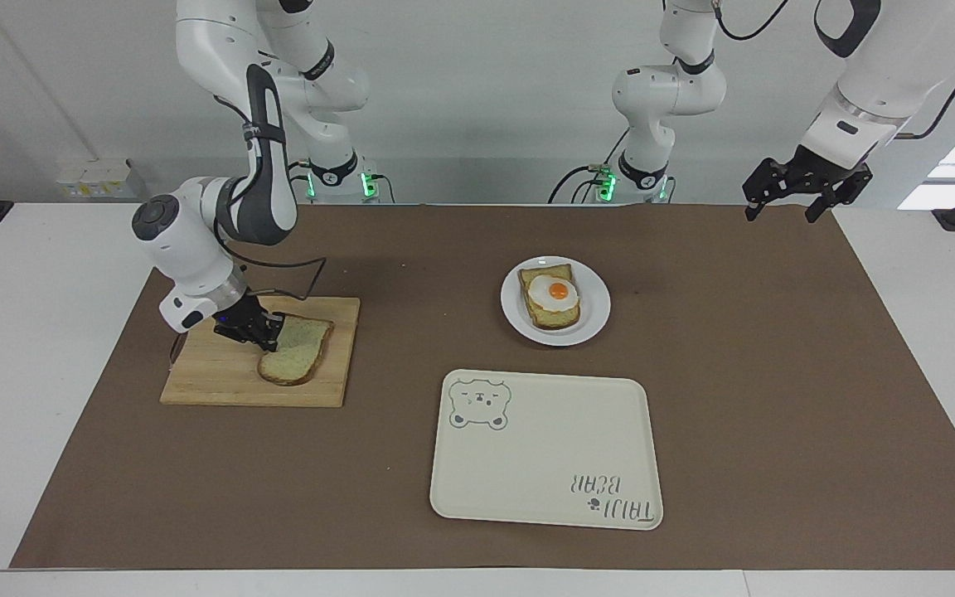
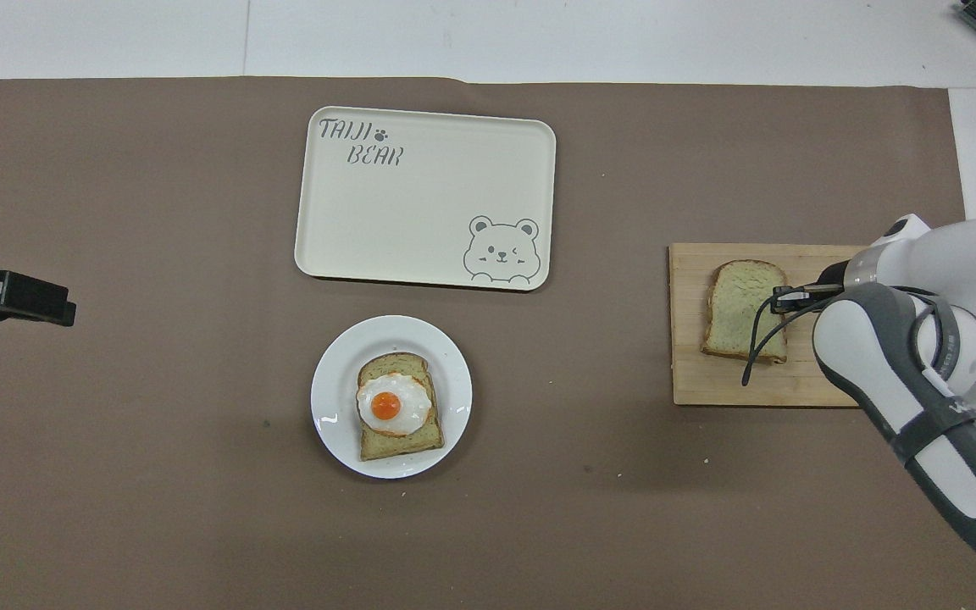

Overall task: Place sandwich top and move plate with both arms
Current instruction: 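Close the right gripper on the bread slice edge, then lift the bread slice and carry it toward the egg toast plate, then lower the bread slice onto the egg toast and open the right gripper, then withdraw the right gripper while the left gripper reaches the plate rim, then grip the white plate rim with the left gripper, then slide the plate with the left gripper onto the bear tray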

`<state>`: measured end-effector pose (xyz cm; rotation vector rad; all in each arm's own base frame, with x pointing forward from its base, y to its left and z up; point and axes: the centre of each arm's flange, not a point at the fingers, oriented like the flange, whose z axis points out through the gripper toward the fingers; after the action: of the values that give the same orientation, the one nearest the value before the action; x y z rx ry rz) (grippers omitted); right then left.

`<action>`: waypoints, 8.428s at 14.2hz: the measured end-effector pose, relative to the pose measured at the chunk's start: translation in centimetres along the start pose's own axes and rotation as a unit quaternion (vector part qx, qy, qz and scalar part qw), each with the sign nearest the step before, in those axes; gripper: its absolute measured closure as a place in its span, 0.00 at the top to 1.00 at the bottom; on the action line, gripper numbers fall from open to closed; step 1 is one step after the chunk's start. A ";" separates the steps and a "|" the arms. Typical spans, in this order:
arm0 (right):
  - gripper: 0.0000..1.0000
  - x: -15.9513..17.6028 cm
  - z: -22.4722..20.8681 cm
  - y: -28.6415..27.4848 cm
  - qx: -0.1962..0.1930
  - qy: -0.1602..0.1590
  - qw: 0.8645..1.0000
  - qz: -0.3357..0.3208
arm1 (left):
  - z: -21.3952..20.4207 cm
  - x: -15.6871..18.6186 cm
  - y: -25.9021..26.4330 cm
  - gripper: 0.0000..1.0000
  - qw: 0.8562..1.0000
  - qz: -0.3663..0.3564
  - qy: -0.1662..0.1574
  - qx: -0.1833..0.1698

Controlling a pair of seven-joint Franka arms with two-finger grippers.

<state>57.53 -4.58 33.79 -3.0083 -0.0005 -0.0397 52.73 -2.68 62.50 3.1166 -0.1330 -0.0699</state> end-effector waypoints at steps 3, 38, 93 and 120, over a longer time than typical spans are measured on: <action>0.07 0.2 -3.1 -0.8 0.006 -0.006 1.000 -0.012 | 0.0 0.0 0.0 1.00 1.000 0.000 0.000 0.000; 0.07 -9.8 -1.1 -42.6 0.091 -0.047 0.993 -0.058 | 0.0 0.0 0.0 1.00 1.000 0.000 0.000 0.000; 1.00 -1.9 -25.5 -10.3 -0.043 0.037 0.992 0.114 | 32.9 -2.2 8.6 0.96 0.963 0.118 -0.015 -0.244; 1.00 -5.7 -33.7 -7.9 -0.073 -0.007 0.996 0.043 | 27.0 6.4 8.4 0.09 0.901 0.019 -0.042 -0.430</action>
<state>50.90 -1.25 68.11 -3.1504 0.1377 -0.0114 57.15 -12.10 35.42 2.2224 -0.1210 -0.1994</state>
